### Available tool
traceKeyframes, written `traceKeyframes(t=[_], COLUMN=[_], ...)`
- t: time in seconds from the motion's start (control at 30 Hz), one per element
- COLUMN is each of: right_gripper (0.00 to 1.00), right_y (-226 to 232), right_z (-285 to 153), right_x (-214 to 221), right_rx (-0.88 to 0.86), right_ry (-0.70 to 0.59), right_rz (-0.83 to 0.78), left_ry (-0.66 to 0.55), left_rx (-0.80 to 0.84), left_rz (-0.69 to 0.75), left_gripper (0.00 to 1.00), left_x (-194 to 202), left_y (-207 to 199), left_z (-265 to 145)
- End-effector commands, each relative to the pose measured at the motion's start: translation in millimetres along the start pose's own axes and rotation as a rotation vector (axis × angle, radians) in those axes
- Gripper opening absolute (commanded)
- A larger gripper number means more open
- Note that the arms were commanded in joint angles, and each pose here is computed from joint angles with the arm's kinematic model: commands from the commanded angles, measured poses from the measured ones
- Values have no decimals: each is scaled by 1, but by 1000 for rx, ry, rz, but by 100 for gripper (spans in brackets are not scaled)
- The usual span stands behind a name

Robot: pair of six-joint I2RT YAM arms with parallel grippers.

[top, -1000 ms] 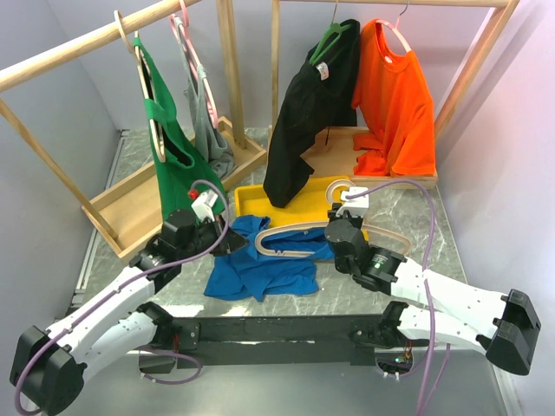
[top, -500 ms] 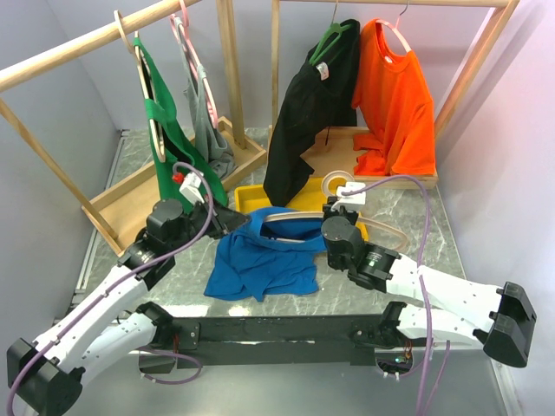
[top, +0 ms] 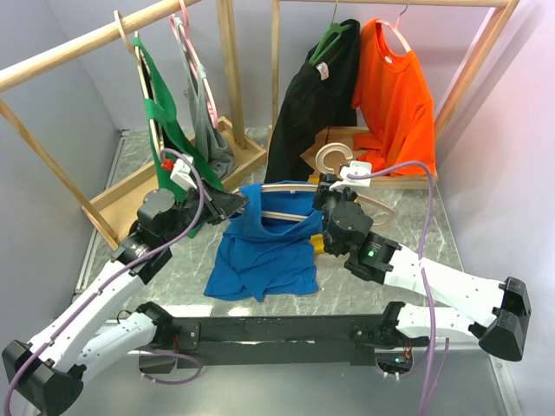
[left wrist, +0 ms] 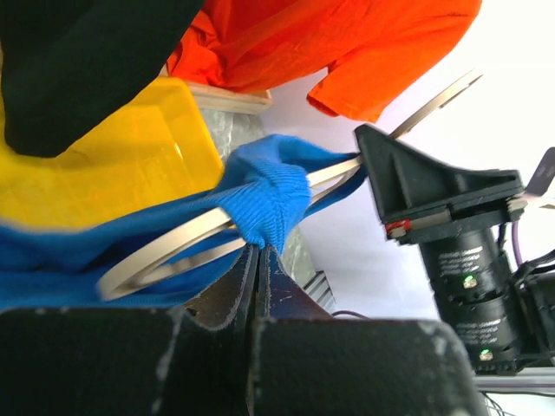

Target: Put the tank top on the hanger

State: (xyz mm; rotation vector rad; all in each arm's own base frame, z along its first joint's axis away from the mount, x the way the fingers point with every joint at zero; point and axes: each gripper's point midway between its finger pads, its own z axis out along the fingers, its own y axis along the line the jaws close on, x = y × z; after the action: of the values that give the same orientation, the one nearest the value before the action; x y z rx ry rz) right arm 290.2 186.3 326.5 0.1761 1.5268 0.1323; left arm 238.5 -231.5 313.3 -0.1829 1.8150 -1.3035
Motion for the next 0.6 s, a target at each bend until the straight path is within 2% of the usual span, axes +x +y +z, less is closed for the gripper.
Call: traceKeyframes(t=[0.0, 0.3, 0.37, 0.47, 0.5, 0.57], right_gripper=[0, 0, 0, 0, 0, 0], right_y=[24, 56, 58, 59, 59, 56], right_z=[1, 10, 9, 6, 6, 6], right_x=[-21, -44, -50, -63, -69, -78], right_rx=[-45, -96, -109, -133, -135, -146], right_ry=[-47, -68, -80, -102, -108, -123], right_rz=[93, 102, 118, 128, 131, 128], left_ry=[-66, -73, -72, -67, -63, -46], left_rx=[89, 121, 118, 152, 170, 259], left_rz=[15, 46, 70, 131, 158, 279], left_gripper=[1, 1, 5, 31, 50, 68], left_x=[-27, -39, -42, -46, -48, -54], left_y=[-37, -56, -59, -71, -78, -106], left_z=[0, 5, 6, 6, 4, -2])
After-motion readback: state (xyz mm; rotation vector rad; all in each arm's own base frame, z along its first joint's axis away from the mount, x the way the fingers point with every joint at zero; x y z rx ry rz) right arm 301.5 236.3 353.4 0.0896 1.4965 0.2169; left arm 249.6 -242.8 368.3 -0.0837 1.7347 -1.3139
